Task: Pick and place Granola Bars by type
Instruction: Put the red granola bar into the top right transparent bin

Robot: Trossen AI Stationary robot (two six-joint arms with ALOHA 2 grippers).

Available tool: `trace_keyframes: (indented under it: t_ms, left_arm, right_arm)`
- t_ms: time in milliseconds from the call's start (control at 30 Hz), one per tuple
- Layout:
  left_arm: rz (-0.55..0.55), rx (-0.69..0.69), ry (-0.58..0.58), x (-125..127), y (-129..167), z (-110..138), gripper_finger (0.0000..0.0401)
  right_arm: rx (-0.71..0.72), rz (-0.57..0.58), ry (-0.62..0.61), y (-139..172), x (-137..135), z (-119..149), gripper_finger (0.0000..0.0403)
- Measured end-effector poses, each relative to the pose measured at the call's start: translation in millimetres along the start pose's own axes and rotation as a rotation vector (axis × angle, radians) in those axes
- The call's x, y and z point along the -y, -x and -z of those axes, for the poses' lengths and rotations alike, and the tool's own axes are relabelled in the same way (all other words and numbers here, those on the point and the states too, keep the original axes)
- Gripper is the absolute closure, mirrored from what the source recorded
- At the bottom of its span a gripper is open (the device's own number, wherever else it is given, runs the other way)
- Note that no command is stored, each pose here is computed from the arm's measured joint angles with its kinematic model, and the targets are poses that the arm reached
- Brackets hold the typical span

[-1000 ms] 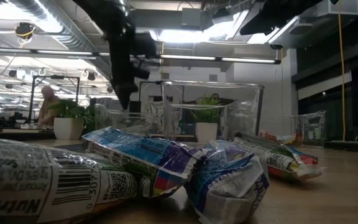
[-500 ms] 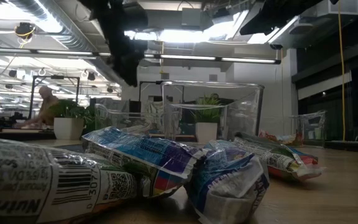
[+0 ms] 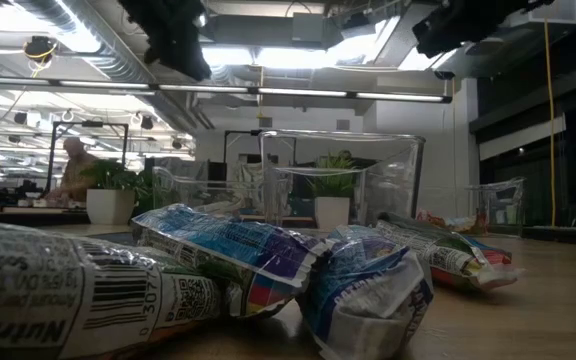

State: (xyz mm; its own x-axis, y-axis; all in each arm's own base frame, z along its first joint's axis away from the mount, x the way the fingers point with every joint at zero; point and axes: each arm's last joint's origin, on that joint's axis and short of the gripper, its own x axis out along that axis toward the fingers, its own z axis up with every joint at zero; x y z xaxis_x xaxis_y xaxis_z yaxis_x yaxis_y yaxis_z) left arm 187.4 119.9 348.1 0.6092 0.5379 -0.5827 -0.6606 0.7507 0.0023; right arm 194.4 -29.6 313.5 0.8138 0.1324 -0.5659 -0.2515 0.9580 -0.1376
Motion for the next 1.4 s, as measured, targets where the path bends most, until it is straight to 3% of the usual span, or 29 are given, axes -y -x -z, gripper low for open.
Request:
trace_keyframes:
  t_ms: [233,500,700,1033,1167,1400]
  left_arm:
    - [0.011,0.048,0.063,3.8,23.1,21.4,0.0267]
    - [0.010,0.024,0.064,10.2,25.3,45.9,0.0267]
    - [0.010,0.008,0.049,11.6,22.6,53.6,0.0267]
    - [0.039,-0.002,-0.003,12.2,21.9,55.9,0.0267]
    - [0.068,-0.011,-0.024,13.0,21.9,56.5,0.0267]
    - [0.150,-0.016,-0.049,14.4,25.2,57.4,0.0268]
  right_arm:
    - [-0.034,-0.094,0.087,-5.0,-24.3,-3.0,0.0335]
    - [-0.035,-0.146,0.206,-8.3,-56.9,-10.5,0.0334]
    - [-0.043,-0.219,0.240,-18.2,-81.2,-14.6,0.0287]
    - [-0.220,-0.243,0.318,-77.8,-114.1,-22.5,0.0177]
    - [-0.290,-0.267,0.334,-105.3,-123.8,-16.9,0.0170]
    - [-0.266,-0.289,0.403,-147.6,-139.2,-21.0,0.0169]
